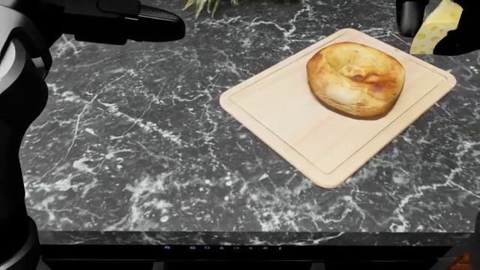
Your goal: Pick up the wedge of cheese and place it on the slice of bread to prepare a simple cheese on bread dish.
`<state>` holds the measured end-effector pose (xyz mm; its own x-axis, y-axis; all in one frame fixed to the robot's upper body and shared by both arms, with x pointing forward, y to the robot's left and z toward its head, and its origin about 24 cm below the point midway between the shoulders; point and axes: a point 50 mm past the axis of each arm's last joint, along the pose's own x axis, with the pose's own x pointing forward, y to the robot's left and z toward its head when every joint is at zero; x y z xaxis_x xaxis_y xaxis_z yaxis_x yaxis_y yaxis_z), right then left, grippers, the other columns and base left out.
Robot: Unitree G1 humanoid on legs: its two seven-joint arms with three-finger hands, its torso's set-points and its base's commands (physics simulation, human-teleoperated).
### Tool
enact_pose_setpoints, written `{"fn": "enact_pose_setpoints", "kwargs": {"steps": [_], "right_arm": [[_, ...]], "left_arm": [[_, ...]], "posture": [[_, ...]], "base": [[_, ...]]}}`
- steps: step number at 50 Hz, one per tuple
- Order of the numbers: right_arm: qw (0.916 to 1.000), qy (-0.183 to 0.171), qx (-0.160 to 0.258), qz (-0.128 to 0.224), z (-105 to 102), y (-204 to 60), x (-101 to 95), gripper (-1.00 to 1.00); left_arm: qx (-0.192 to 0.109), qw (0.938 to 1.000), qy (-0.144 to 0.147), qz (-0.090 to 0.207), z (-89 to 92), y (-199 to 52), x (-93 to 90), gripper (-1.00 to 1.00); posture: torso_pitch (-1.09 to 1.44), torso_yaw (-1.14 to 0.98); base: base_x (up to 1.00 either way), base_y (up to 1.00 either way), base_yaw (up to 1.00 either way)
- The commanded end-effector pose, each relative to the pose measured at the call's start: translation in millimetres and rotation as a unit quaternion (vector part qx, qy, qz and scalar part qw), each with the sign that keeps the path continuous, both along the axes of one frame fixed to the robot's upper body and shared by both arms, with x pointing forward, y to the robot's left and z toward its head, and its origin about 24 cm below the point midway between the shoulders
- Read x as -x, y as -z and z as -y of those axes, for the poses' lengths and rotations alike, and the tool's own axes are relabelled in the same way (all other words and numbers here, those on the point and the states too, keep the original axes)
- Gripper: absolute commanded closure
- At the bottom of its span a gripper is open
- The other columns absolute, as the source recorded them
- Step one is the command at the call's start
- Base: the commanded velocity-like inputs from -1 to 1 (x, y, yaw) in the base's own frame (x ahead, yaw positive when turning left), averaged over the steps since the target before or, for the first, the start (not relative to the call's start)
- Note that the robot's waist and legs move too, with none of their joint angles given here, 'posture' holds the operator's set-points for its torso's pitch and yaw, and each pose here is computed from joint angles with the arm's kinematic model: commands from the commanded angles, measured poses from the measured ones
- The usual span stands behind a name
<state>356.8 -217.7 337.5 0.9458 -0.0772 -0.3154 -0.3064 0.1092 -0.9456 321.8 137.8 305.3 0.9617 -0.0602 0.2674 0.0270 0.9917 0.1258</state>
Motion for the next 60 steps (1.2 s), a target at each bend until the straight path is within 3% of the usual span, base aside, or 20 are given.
{"fn": "enact_pose_setpoints", "kwargs": {"steps": [1, 17, 30, 60], "right_arm": [[0.9987, -0.002, 0.005, 0.051, -3.3, -21.1, 2.1, 1.0], [0.9973, -0.023, -0.01, 0.069, -27.9, -31.0, -28.1, 1.0], [0.9966, -0.041, -0.016, 0.069, -49.9, -23.4, -35.4, 1.0], [0.9951, -0.051, -0.029, 0.079, -66.3, -8.1, -52.2, 1.0]], "left_arm": [[0.002, 0.999, 0.002, 0.045, 0.1, -17.0, 7.7, -1.0], [0.002, 0.999, -0.001, 0.044, -2.3, -18.2, 6.8, -1.0], [0.003, 0.999, -0.002, 0.045, -3.9, -18.4, 6.7, -1.0], [0.004, 0.9991, -0.002, 0.043, -3.3, -15.0, 6.4, -1.0]], "posture": [[0.0, 0.0], [0.0, 0.0], [0.0, 0.0], [0.0, 0.0]], "base": [[0.0, 0.0, 0.0], [0.0, 0.0, 0.0], [0.0, 0.0, 0.0], [0.0, 0.0, 0.0]]}}
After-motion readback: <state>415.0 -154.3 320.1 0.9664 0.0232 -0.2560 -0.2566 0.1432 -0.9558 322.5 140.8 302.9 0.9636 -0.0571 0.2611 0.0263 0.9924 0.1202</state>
